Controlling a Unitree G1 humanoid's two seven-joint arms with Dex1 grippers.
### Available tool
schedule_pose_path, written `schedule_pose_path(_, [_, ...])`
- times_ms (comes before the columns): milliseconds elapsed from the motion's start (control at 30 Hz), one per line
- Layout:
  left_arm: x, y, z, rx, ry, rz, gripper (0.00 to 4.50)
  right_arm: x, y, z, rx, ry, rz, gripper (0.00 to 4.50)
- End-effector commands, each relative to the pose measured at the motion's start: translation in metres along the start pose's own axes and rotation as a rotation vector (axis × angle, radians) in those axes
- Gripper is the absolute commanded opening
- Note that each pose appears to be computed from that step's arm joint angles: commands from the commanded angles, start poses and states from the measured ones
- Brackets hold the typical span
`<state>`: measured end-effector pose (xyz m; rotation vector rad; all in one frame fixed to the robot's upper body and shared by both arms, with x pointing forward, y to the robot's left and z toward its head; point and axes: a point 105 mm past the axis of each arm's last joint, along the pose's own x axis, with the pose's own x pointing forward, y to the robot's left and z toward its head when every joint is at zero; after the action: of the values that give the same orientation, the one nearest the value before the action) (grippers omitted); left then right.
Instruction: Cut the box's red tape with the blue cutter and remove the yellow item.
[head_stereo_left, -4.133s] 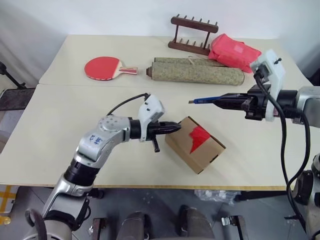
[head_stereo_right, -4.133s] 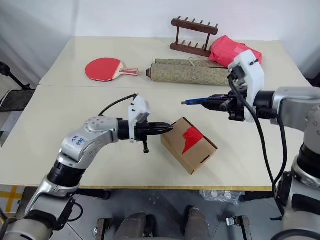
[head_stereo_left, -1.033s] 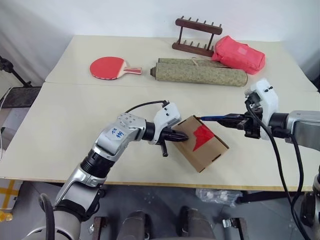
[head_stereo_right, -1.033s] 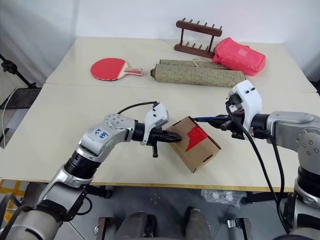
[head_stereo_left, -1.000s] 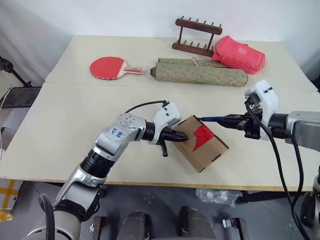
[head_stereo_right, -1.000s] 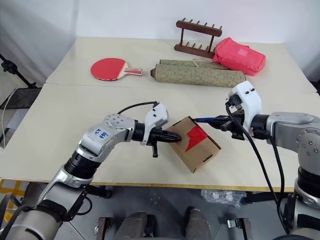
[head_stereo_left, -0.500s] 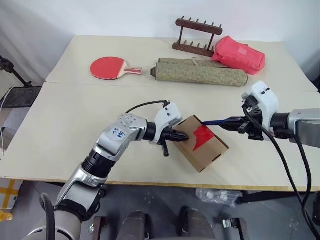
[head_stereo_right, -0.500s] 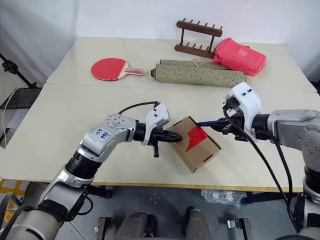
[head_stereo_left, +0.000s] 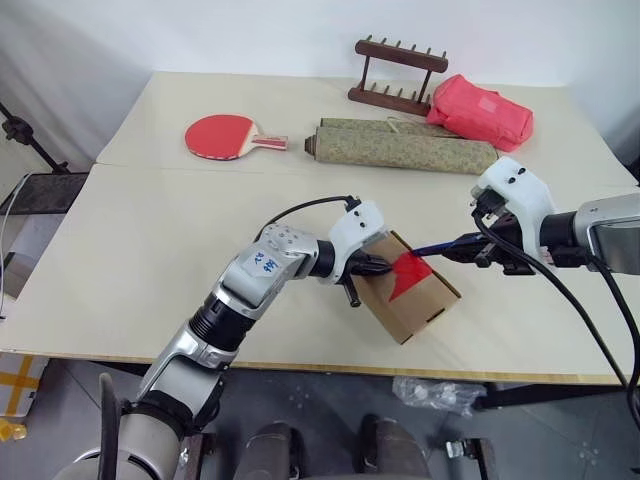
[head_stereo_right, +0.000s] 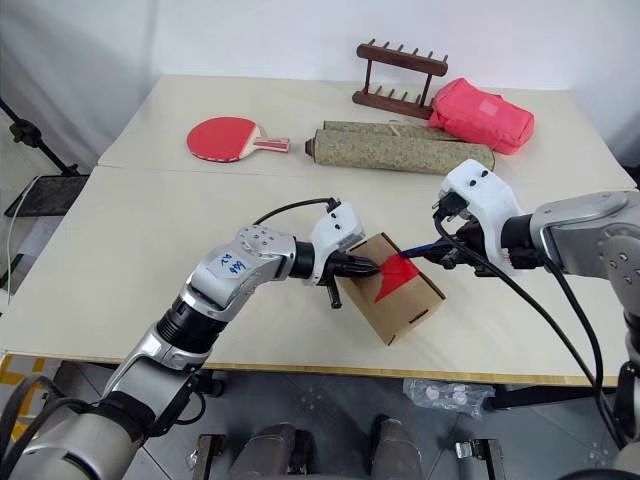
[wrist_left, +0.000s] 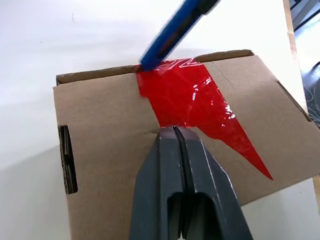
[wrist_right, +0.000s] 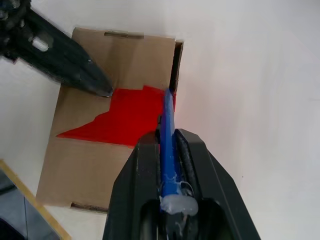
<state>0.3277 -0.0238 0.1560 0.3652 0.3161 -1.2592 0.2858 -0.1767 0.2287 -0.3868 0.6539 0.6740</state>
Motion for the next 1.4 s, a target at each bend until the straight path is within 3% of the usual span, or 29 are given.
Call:
schedule_pose_path(33, [0.010, 0.002, -0.043, -0.066, 0.171, 0.046, 0.00, -0.003, 0.013, -0.005, -0.035, 0.046, 0.064, 0.16])
schedule_pose_path(467, [0.008, 0.004, -0.054, -0.078, 0.207, 0.062, 0.00, -0.024, 0.017, -0.037, -0.035, 0.192, 0.076, 0.16])
schedule_pose_path(633, [0.008, 0.006, -0.055, -0.083, 0.209, 0.064, 0.00, -0.039, 0.020, -0.039, -0.117, 0.189, 0.076, 0.16])
schedule_pose_path(767, [0.005, 0.012, -0.055, -0.084, 0.206, 0.079, 0.00, -0.051, 0.010, -0.027, -0.128, 0.091, 0.041, 0.16])
schedule_pose_path(900, [-0.003, 0.021, -0.042, -0.099, 0.123, 0.099, 0.00, -0.075, -0.010, -0.002, -0.085, -0.171, -0.042, 0.16])
schedule_pose_path(1000, [-0.011, 0.023, -0.033, -0.110, 0.061, 0.084, 0.00, -0.084, -0.034, -0.003, -0.045, -0.287, -0.165, 0.16])
schedule_pose_path(1267, [-0.036, 0.017, 0.001, -0.142, -0.142, -0.042, 0.00, -0.044, -0.087, -0.075, 0.177, -0.412, -0.309, 0.16])
schedule_pose_path(1400, [-0.063, 0.008, 0.002, -0.234, -0.155, -0.184, 0.00, -0.013, -0.103, -0.117, 0.334, -0.451, -0.334, 1.47])
